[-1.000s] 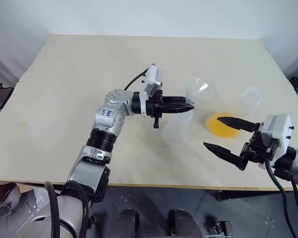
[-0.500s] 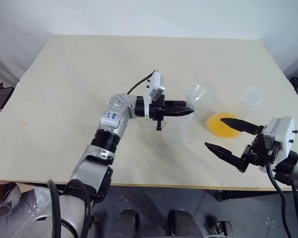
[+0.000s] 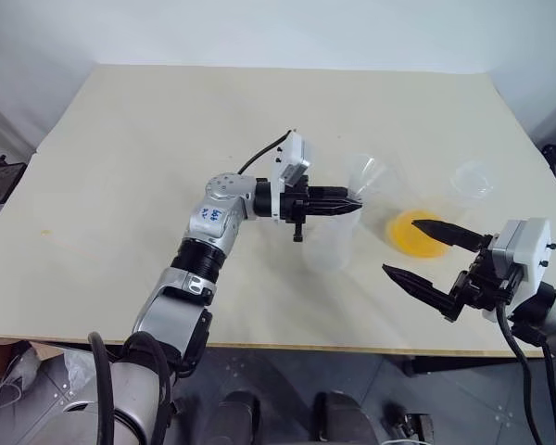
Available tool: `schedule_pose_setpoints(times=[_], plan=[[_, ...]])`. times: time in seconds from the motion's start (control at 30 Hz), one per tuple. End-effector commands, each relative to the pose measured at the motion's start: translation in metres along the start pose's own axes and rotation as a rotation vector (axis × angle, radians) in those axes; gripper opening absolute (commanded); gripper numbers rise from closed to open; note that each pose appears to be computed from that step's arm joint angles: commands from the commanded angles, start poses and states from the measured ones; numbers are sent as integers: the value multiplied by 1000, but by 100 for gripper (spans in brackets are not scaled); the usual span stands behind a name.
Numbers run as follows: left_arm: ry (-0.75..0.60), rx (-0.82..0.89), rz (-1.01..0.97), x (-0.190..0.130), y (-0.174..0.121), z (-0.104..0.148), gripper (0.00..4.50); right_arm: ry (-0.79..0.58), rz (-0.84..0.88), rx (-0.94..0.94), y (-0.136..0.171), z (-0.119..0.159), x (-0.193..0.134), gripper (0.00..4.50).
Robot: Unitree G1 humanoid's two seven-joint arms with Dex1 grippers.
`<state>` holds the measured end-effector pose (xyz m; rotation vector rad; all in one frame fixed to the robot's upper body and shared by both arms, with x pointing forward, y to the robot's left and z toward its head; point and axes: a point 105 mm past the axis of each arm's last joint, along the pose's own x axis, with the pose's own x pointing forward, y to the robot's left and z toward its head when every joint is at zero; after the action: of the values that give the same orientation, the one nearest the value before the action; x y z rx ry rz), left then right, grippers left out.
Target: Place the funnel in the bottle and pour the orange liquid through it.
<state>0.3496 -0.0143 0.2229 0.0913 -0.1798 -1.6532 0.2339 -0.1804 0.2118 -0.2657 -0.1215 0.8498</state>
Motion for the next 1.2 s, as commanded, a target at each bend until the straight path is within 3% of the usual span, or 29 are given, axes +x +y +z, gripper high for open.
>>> schedule_pose_setpoints(times=[0.03, 1.2], plan=[[-2, 44, -30, 6, -1, 10, 17, -32, 0, -41, 1, 12, -2, 450], [37, 72, -60, 8, 1, 9, 17, -16, 2, -52, -2, 12, -2, 450]])
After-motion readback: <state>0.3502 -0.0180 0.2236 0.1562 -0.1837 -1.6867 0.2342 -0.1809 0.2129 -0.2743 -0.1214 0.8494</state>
